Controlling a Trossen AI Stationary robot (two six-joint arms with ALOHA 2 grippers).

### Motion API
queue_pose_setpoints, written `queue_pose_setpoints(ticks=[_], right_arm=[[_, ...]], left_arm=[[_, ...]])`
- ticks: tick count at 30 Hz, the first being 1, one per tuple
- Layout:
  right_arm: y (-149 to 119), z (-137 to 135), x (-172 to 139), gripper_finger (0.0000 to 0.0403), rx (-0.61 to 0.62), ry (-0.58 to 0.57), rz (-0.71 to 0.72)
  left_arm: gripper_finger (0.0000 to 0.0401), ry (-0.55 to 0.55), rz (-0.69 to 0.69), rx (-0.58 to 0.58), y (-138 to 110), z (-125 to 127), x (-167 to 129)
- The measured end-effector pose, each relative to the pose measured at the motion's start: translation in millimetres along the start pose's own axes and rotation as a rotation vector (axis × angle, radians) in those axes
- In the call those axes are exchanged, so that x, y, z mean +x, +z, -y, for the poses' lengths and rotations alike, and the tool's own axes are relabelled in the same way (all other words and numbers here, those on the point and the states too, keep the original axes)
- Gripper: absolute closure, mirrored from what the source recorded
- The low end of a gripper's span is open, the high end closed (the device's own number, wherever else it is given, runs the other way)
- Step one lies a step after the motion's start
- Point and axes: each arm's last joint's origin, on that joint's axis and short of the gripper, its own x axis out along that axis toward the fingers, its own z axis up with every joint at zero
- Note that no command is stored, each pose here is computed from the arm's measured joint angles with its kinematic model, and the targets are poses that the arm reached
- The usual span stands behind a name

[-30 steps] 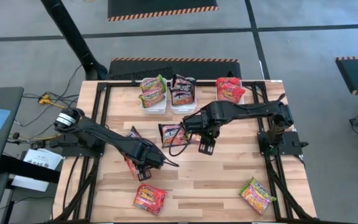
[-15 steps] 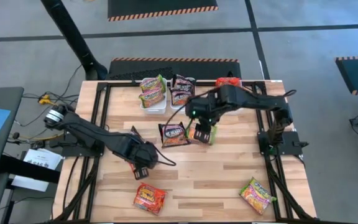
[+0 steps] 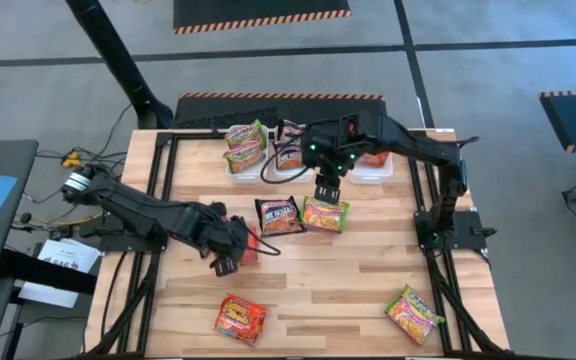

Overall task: Sort Maruchan noodles
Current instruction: Put the orange noodle pack into the right white bin

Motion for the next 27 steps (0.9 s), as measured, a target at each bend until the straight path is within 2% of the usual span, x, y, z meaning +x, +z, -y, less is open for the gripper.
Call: queue_pose_setpoints(ticks=[11,14,19,27], right_arm=[[5,21,0,0.021,-0.049,0.061,0.035],[5,24,0,0.021,-0.041,0.058,0.036],[5,27,0,0.021,-0.044,0.055,0.036],[5,27,0,0.021,-0.058,0.055,0.037]], left_arm=[[0.04,-0.01,-0.031,-0.02,6,-20,5],[0.0392,-0.055,-0.081,-0.033,7,-25,8],[0.0352,-0.093,-0.105,-0.044,11,-35,11],[0.0259,-0.1,-0.058,-0.104,20,-43,14]])
